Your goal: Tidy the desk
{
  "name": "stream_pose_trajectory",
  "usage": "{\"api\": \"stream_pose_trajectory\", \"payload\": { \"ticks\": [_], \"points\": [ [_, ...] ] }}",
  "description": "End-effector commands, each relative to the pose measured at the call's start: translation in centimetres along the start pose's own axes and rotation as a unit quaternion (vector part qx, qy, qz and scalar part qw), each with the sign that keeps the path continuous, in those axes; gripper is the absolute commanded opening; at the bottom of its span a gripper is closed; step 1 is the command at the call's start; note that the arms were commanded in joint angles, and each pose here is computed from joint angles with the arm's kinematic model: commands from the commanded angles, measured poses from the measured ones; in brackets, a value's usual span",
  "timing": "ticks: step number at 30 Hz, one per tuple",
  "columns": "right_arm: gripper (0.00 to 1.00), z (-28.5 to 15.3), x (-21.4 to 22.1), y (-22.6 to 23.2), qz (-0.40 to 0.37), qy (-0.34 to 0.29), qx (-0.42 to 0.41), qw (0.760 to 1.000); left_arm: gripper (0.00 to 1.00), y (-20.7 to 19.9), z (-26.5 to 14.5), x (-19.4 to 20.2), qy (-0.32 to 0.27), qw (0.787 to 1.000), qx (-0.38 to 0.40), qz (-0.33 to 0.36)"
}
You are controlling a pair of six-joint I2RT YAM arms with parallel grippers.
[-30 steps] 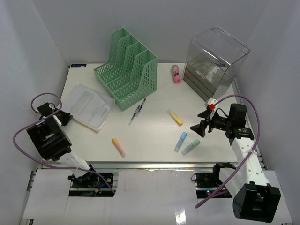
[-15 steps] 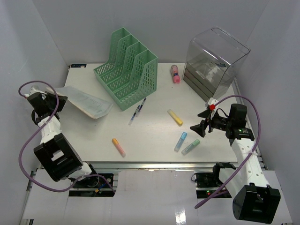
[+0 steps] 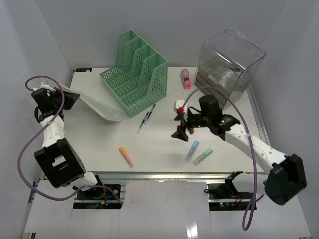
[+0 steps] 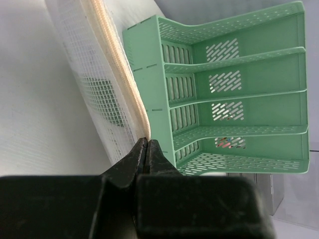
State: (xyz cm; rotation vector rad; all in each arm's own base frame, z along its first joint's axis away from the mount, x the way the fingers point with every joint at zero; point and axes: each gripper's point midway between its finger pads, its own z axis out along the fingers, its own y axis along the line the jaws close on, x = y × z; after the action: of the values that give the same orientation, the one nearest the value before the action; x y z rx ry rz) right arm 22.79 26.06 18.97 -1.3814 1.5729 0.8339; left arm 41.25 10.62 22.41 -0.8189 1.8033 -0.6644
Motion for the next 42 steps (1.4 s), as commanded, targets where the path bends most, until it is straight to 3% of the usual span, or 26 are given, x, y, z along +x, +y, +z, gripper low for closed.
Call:
{"api": "stream_pose_trajectory", "payload": {
  "ticks": [1, 5, 9, 16, 23, 30, 38, 42],
  "points": [
    [0.90, 7.7, -6.6, -3.4, -0.038, 0.011, 0.052, 0.998, 0.00, -1.9, -0.6, -0.5, 0.003, 1.000, 0.025, 0.009],
    [0.90, 14.6, -12.9, -2.1, -0.045, -0.022, 0.043, 0.998, 0.00, -0.9, -0.5, 0.3, 0.010, 1.000, 0.012, 0.010],
    [0.90, 21.2, -15.1, 0.2, -0.017, -0.044, 0.011, 0.999, 0.00, -0.4, -0.5, 0.7, 0.016, 1.000, 0.004, 0.011],
    [0.90, 26.8, -16.6, 2.1, -0.052, -0.072, 0.008, 0.996, 0.00, -0.3, -0.7, 1.1, 0.021, 1.000, 0.004, 0.012],
    [0.91, 28.7, -17.0, 2.2, -0.037, -0.084, 0.018, 0.996, 0.00, -0.4, -0.9, 1.5, 0.025, 1.000, 0.007, 0.010],
    [1.00, 32.4, -15.6, 1.6, -0.032, -0.078, 0.046, 0.995, 0.00, -0.5, -1.2, 1.8, 0.031, 0.999, 0.009, 0.009],
    [0.91, 33.1, -14.5, 0.8, -0.028, -0.075, 0.070, 0.994, 0.00, -0.8, -1.2, 1.7, 0.033, 0.999, 0.013, 0.009],
    [0.76, 34.0, -13.5, 0.1, -0.022, -0.070, 0.092, 0.993, 0.00, -1.0, -1.5, 1.8, 0.032, 0.999, 0.016, 0.008]
  ]
}}
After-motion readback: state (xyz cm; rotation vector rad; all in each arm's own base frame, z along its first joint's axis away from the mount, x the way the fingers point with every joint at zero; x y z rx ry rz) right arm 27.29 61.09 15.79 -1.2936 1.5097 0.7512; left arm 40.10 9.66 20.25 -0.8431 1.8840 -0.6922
